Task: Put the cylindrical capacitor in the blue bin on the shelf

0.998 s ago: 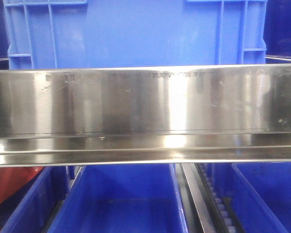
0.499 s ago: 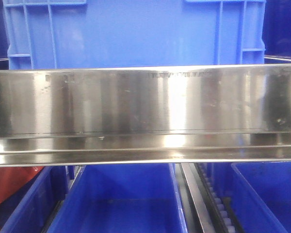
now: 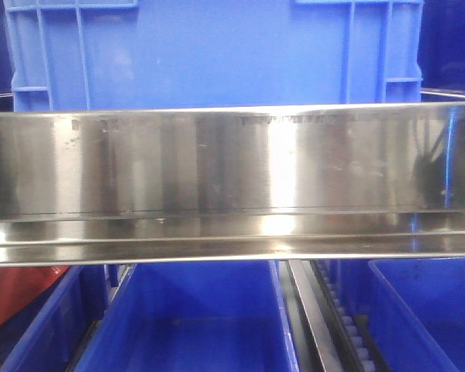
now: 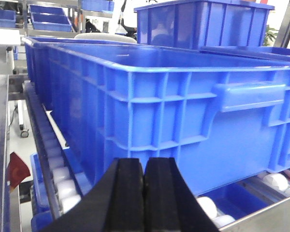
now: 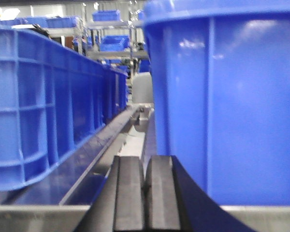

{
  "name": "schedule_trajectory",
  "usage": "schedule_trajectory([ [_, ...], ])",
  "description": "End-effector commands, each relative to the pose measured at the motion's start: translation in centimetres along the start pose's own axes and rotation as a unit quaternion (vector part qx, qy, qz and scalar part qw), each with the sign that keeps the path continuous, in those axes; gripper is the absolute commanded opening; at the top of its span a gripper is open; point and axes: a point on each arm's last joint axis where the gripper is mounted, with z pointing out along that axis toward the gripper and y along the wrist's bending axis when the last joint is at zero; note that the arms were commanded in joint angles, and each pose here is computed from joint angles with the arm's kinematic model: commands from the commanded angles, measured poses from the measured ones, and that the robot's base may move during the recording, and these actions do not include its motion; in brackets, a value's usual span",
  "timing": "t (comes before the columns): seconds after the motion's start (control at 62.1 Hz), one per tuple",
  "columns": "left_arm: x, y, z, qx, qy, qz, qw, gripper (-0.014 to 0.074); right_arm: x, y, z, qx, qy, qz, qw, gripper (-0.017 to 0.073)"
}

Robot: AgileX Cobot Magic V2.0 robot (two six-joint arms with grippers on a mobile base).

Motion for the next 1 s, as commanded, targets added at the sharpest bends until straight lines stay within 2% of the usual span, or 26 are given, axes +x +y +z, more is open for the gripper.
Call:
schedule_trajectory([
  [0.0, -0.16, -0.04, -0.09, 0.002, -0.01, -0.003, 1.0, -0.0111, 0.4, -0.04, -0.06, 0.003, 0.015, -0.011, 1.0, -0.0165],
  [0.821, -0.16, -0.04, -0.09, 0.002, -0.01, -0.003, 1.0, -0.0111, 0.5, -0.02, -0.07, 0.001, 0.02, -0.011, 1.0, -0.0165],
  [0.869, -0.14, -0.03, -0.09, 0.002, -0.009, 0.002, 1.0, -0.0111, 0.5, -0.02, -0.07, 0.001, 0.02, -0.011, 1.0, -0.0165],
  [0.934, 0.16, 0.23, -0.14, -0.011, -0.007, 0.004, 1.0, -0.0111, 0.5, -0.02, -0.07, 0.001, 0.02, -0.011, 1.0, -0.0165],
  [0.982, 0.51, 0.66, -0.34, -0.032, -0.005, 0.019, 0.999, -0.0111, 0.5, -0.02, -0.07, 0.001, 0.02, -0.011, 1.0, -0.0165],
])
